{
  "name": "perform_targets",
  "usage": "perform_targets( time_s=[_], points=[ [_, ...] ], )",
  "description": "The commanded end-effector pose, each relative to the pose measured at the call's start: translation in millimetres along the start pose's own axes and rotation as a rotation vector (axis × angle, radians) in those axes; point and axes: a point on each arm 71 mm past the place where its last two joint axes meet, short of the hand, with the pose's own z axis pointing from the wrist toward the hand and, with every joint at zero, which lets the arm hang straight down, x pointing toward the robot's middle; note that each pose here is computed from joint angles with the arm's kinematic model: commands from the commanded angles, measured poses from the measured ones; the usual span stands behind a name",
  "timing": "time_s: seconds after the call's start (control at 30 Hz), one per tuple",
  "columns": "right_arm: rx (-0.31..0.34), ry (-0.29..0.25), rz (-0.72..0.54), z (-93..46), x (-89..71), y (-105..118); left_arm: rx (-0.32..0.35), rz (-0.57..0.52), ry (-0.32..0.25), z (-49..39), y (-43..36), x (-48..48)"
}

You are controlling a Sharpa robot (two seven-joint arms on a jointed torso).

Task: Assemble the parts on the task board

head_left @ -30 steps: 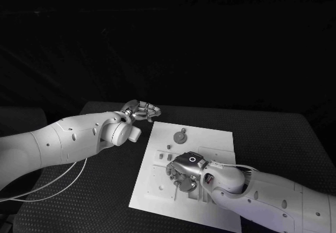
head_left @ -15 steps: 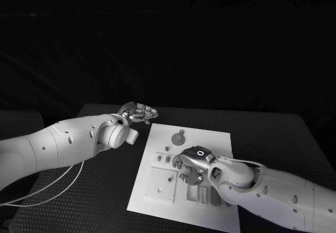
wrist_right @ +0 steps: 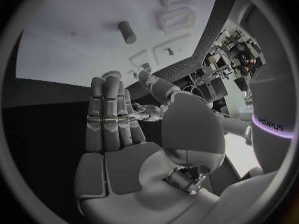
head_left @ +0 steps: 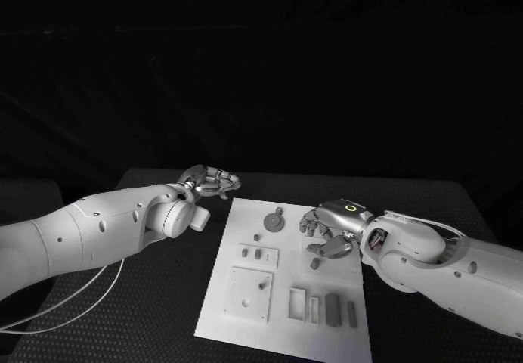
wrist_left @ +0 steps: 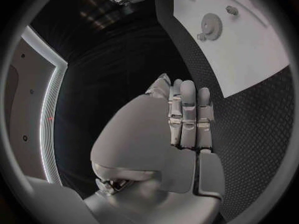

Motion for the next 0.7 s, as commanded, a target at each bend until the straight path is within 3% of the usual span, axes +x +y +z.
perform_targets(
  time_s=[0.03,0.43,0.7],
  points=[
    [0.020,0.115,0.017,-2.5,5.3,-1.5,0.008,-0.005,0.015,0.1,-1.3,1.1],
    [0.025,0.234,-0.041,-8.4,20.4,-6.2,0.008,-0.005,0.013,-0.3,-0.8,-0.6],
    [0.022,0.251,-0.037,-12.3,28.7,-5.8,0.007,-0.005,0.014,-0.5,-0.5,-1.6]
  ],
)
